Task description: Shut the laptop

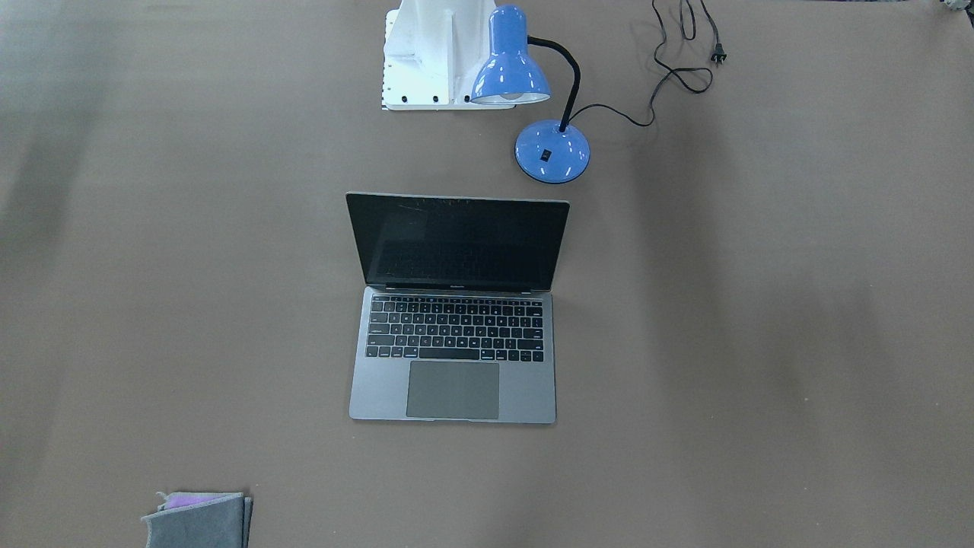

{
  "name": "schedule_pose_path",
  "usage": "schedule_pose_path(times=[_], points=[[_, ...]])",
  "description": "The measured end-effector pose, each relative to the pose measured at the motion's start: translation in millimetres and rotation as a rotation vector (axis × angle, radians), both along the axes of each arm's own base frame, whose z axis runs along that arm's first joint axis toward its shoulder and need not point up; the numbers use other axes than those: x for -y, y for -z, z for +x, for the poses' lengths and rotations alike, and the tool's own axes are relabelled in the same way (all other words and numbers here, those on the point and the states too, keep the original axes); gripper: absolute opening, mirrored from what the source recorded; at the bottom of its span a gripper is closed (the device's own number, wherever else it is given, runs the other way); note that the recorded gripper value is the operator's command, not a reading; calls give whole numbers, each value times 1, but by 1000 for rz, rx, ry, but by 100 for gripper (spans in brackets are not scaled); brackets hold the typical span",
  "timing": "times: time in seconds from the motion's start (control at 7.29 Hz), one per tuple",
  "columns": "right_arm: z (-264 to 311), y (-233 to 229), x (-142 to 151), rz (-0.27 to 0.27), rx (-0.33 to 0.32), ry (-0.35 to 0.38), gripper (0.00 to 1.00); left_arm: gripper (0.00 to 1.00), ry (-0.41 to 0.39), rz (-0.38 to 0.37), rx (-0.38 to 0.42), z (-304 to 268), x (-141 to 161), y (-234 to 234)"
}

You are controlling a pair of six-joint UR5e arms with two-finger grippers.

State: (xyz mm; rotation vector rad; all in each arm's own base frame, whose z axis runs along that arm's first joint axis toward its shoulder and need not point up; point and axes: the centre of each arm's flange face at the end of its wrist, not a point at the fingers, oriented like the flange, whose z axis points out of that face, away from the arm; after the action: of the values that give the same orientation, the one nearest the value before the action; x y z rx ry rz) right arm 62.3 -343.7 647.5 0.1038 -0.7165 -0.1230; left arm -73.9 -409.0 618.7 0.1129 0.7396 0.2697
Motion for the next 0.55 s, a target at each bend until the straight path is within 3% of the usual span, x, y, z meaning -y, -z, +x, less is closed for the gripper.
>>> schedule_pose_path(times=[0.27, 0.55], points=[[0, 16, 8, 142, 6, -6, 100, 99, 1, 54, 4, -1, 17, 23], [-1, 35, 23, 232, 8, -9, 100, 99, 2, 188, 6, -1, 39, 53]])
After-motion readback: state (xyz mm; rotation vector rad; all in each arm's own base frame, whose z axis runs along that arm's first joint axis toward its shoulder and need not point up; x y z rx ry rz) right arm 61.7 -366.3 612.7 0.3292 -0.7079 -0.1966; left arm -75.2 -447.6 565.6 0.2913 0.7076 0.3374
